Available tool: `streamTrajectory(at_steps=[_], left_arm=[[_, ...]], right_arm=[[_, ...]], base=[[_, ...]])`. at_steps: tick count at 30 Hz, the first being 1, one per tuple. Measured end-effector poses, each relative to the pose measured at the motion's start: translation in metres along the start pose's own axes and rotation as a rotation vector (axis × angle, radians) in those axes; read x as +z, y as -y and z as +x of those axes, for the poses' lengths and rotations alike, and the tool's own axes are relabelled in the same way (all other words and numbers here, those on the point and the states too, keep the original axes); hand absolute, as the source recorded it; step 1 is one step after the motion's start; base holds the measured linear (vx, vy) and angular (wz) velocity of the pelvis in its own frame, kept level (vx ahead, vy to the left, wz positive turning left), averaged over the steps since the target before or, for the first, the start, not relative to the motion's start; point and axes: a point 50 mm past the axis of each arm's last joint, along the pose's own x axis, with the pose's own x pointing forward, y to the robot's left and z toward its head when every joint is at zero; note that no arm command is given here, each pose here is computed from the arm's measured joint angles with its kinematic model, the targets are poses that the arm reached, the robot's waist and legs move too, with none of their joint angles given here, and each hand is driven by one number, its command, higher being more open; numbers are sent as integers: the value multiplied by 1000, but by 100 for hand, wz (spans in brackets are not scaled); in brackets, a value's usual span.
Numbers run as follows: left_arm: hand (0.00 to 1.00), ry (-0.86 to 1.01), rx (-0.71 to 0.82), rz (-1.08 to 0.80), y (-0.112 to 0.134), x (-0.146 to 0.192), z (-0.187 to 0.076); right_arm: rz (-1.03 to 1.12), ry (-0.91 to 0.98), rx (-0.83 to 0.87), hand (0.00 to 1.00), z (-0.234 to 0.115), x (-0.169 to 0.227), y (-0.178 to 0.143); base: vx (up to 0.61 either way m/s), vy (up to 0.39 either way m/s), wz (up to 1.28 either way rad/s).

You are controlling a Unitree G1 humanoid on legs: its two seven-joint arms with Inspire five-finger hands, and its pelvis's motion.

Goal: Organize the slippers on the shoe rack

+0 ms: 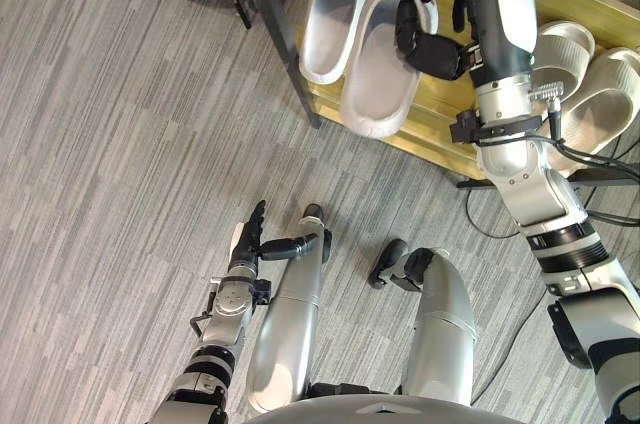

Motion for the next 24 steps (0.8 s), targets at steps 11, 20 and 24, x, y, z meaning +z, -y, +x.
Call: streamTrajectory(at_steps=[11, 20, 24], left_arm=[[100, 73, 15, -52, 3, 14, 3], [100, 105, 12, -53, 5, 21, 4], [100, 114, 6, -46, 7, 24, 5]], right_arm=[[-200, -71, 6, 0, 36, -26, 15], [-332, -37, 17, 100, 56, -27, 26], [-362, -77, 42, 100, 52, -37, 23]], base=[[14, 28, 10], [14, 32, 5], [26, 23, 5]])
